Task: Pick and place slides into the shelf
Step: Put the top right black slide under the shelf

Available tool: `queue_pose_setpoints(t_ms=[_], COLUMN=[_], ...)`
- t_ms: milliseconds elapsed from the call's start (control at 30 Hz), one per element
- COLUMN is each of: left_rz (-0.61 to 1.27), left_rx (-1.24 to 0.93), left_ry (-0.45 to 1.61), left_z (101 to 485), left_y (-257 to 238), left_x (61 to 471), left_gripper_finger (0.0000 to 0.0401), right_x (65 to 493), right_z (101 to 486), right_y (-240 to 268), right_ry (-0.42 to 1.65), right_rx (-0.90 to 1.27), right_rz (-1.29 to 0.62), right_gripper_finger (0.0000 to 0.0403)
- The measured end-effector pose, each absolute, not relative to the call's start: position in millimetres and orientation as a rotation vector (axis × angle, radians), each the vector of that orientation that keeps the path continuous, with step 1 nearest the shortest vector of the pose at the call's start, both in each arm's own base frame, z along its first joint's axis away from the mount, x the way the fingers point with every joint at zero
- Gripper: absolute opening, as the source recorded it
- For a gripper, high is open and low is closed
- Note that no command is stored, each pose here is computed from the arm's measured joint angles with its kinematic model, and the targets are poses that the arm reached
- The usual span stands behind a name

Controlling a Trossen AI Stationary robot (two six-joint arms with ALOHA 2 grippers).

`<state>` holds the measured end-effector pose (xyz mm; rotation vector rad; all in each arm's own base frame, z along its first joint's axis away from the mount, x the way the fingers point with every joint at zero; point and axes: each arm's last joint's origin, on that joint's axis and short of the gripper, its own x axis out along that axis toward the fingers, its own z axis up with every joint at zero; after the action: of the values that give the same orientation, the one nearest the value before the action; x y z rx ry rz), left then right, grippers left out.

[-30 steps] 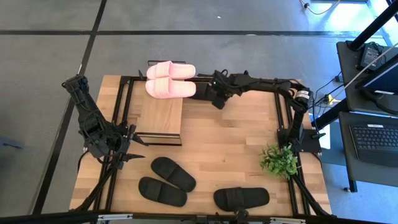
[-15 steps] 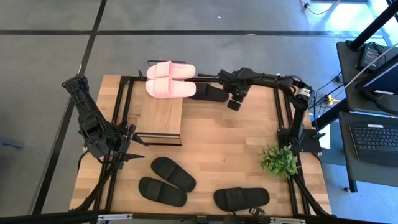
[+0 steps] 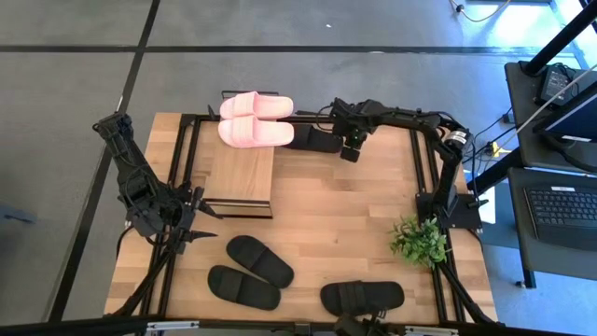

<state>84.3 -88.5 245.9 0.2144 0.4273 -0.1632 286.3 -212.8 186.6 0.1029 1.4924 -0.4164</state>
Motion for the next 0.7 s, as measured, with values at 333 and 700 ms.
queue_pose_setpoints(t_ms=[333, 700], left_rz=[-0.163, -0.163], left_rx=[0.215, 0.215], left_ry=[0.427, 0.427], left_z=[245.8, 245.8], left_y=[-88.5, -88.5], left_x=[84.3, 84.3], left_gripper_finger=[0.0217, 0.0217], right_x=[285.6, 288.0], right_z=[187.1, 172.7], right_y=[-222.1, -223.7], right_ry=[1.392, 1.436], right_rx=[0.175, 0.173], right_rz=[-0.349, -0.321], right_gripper_finger=[0.0071, 0.0071])
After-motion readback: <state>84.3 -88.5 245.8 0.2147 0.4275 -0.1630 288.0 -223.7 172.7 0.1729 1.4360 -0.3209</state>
